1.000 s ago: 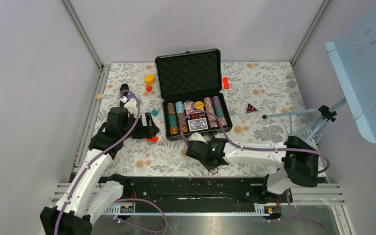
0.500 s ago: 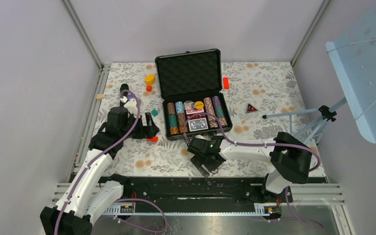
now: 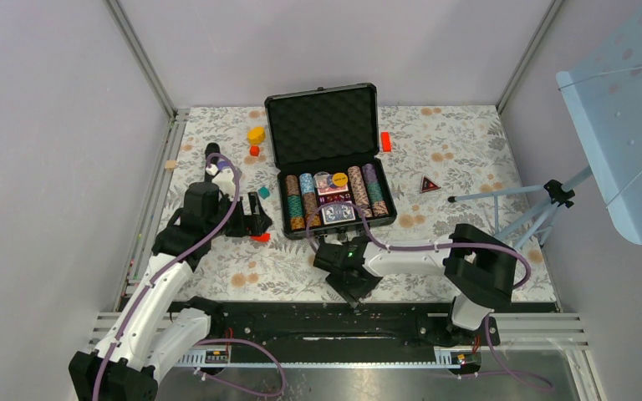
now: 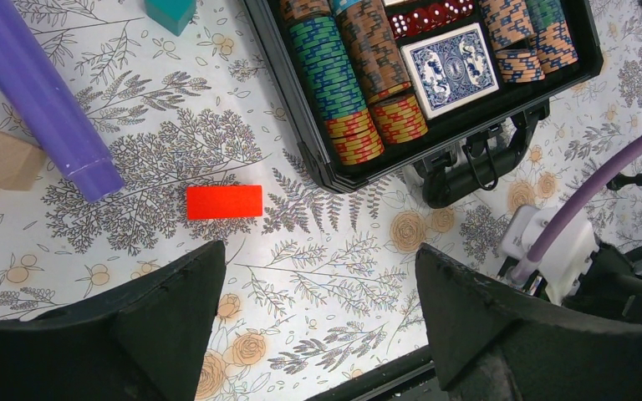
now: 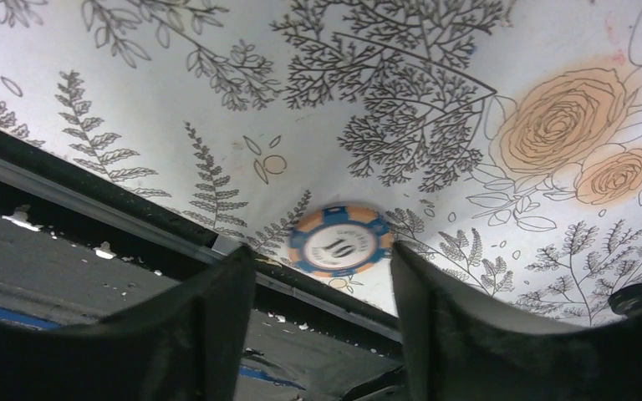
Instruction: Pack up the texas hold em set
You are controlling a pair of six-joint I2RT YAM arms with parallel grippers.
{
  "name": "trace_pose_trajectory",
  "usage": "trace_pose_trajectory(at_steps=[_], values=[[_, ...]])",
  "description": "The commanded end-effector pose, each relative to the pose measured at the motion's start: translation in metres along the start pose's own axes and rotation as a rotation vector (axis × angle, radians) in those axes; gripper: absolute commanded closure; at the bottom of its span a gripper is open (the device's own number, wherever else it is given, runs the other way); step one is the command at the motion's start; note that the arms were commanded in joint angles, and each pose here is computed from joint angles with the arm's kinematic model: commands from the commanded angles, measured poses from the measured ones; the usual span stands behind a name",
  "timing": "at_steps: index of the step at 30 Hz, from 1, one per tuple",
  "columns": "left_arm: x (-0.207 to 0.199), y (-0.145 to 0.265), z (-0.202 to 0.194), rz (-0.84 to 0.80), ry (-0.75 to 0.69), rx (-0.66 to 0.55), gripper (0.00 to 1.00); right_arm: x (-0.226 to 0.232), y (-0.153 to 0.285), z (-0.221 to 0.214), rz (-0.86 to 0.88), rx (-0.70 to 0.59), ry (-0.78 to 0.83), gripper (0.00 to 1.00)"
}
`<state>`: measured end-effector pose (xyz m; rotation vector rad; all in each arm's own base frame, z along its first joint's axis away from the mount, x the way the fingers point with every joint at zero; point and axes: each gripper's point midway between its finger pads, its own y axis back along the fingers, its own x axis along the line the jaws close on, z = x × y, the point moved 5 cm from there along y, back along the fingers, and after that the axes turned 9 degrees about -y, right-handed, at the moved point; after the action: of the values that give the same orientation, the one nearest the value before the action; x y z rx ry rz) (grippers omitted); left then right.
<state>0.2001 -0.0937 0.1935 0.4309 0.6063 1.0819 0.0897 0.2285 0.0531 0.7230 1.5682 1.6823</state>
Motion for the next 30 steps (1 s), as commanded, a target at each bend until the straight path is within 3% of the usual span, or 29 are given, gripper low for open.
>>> trace_pose_trajectory(at_steps=[1, 8, 10, 11, 22, 28, 29, 30], values=[[-0.002, -0.001, 0.009, -0.019, -0.024, -0.046, 0.17, 0.019, -0.015, 0.001, 0.035, 0.006, -0.003, 0.41], [-0.002, 0.000, 0.009, -0.018, -0.025, -0.048, 0.17, 0.016, -0.015, 0.004, -0.015, -0.027, -0.012, 0.81], [-0.002, 0.000, 0.009, -0.020, -0.025, -0.047, 0.17, 0.012, -0.013, 0.005, -0.035, -0.049, -0.019, 0.98], [-0.002, 0.000, 0.009, -0.018, -0.024, -0.047, 0.17, 0.011, -0.011, 0.006, -0.037, -0.061, -0.022, 1.00], [-0.002, 0.000, 0.010, -0.018, -0.025, -0.051, 0.17, 0.005, 0.042, 0.030, 0.036, -0.261, -0.089, 1.00], [-0.002, 0.000, 0.010, -0.020, -0.025, -0.050, 0.17, -0.019, 0.042, 0.035, 0.007, -0.257, -0.185, 1.00], [-0.002, 0.000, 0.009, -0.019, -0.025, -0.049, 0.17, -0.023, 0.040, 0.033, -0.002, -0.247, -0.206, 0.95], [-0.002, 0.000, 0.010, -0.020, -0.026, -0.050, 0.17, -0.025, 0.038, 0.032, -0.006, -0.239, -0.225, 0.76]])
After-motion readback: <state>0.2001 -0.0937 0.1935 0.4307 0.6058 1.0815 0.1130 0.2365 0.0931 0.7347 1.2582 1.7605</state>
